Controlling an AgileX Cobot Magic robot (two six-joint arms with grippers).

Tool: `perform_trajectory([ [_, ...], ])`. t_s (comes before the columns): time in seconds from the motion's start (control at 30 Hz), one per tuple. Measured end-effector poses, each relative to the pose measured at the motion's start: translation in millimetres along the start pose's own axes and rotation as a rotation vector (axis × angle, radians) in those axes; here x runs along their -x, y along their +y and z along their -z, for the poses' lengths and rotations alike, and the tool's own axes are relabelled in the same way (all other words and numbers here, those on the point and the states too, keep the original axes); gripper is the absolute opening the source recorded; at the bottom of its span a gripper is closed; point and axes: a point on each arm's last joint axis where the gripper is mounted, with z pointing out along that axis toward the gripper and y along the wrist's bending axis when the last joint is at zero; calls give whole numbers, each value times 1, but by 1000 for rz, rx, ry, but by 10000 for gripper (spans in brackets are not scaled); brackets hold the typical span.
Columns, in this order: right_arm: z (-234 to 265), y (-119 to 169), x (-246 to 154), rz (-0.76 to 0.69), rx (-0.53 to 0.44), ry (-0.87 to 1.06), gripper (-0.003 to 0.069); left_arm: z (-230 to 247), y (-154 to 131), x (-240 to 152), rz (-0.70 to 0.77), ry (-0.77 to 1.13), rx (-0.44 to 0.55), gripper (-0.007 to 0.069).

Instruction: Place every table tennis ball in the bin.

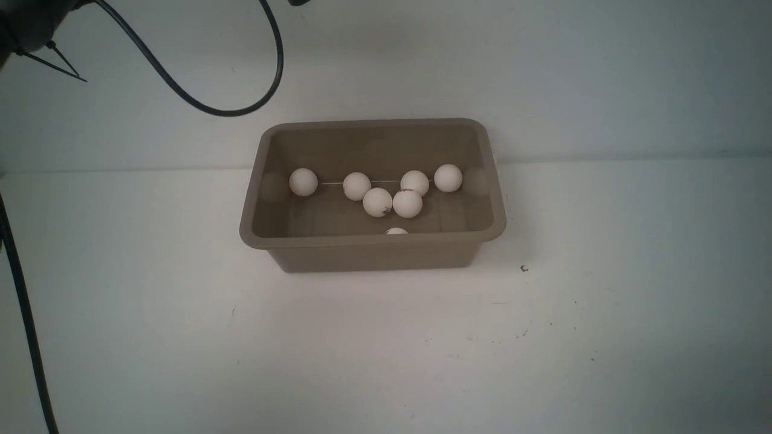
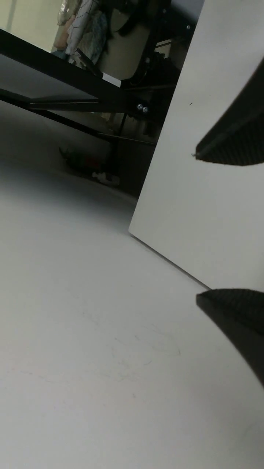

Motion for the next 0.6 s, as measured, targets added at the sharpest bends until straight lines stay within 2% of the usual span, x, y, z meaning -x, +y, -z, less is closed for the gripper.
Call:
perform_trajectory([
  [0.27, 0, 0, 0, 0, 0, 0, 556, -3, 0, 5, -37, -50, 16, 415],
  [0.5, 0, 0, 0, 0, 0, 0, 556, -6, -2, 27, -121, -124, 194, 415],
  [0.6, 0, 0, 0, -1, 0, 0, 556, -13, 1, 36, -124, -167, 355, 415],
])
